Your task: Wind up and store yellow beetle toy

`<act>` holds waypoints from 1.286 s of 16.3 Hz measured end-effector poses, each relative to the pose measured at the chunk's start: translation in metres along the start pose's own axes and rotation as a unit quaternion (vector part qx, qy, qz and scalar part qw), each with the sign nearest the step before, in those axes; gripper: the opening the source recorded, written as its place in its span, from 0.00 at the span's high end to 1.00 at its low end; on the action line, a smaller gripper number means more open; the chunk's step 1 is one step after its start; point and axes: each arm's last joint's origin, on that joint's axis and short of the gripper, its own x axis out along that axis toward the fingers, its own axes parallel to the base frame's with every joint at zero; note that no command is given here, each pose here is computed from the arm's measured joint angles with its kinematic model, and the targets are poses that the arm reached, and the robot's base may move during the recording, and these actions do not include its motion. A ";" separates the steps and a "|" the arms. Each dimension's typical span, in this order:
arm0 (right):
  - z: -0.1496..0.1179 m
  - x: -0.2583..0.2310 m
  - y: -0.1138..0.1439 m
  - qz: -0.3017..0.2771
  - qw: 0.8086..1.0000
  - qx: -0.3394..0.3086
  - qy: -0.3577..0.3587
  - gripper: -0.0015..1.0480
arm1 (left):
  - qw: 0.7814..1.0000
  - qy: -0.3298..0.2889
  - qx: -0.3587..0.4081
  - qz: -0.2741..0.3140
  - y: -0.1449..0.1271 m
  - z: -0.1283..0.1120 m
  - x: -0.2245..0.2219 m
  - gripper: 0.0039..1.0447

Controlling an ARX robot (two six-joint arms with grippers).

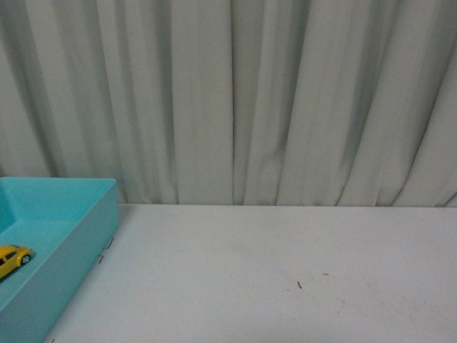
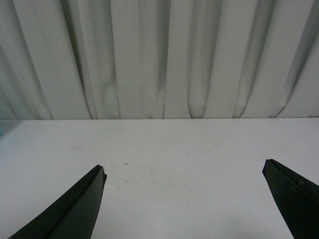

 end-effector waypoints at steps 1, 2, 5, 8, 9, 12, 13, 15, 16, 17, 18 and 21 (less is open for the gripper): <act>0.000 0.000 0.000 0.000 1.000 0.000 0.000 0.06 | 1.000 0.000 0.000 0.000 0.000 0.000 0.000 0.06; 0.000 0.000 0.000 0.000 1.000 0.000 0.000 0.06 | 1.000 0.000 0.000 0.000 0.000 0.000 0.000 0.06; 0.000 0.000 0.000 0.000 1.000 0.000 0.000 0.06 | 1.000 -0.001 0.000 0.000 0.000 0.000 0.000 0.06; 0.000 0.000 0.000 0.000 1.000 0.000 0.000 0.06 | 1.000 0.000 0.000 0.000 0.000 0.000 0.000 0.06; 0.000 0.000 0.000 0.000 1.000 0.000 0.000 0.06 | 1.000 0.000 0.000 0.000 0.000 0.000 0.000 0.06; 0.000 0.000 0.000 0.000 1.000 0.000 0.000 0.06 | 1.000 0.000 0.000 0.000 0.000 0.000 0.000 0.06; 0.000 0.000 0.000 0.000 1.000 0.000 0.000 0.06 | 1.000 0.000 0.000 0.000 0.000 0.000 0.000 0.06; 0.000 0.000 0.000 0.000 1.000 0.000 0.000 0.06 | 1.000 0.000 0.000 0.000 0.000 0.000 0.000 0.06; 0.000 0.000 0.000 0.000 1.000 0.000 0.000 0.06 | 1.000 0.000 0.000 0.000 0.000 0.000 0.000 0.06; 0.000 0.000 0.000 0.000 1.000 0.000 0.000 0.06 | 1.000 -0.001 0.000 0.000 0.000 0.000 0.000 0.06; 0.000 0.000 0.000 0.000 1.000 0.000 0.000 0.06 | 1.000 -0.001 0.000 0.000 0.000 0.000 0.000 0.06; 0.000 0.000 0.000 0.000 1.000 0.000 -0.001 0.06 | 1.000 -0.001 0.000 0.000 0.000 0.000 0.000 0.06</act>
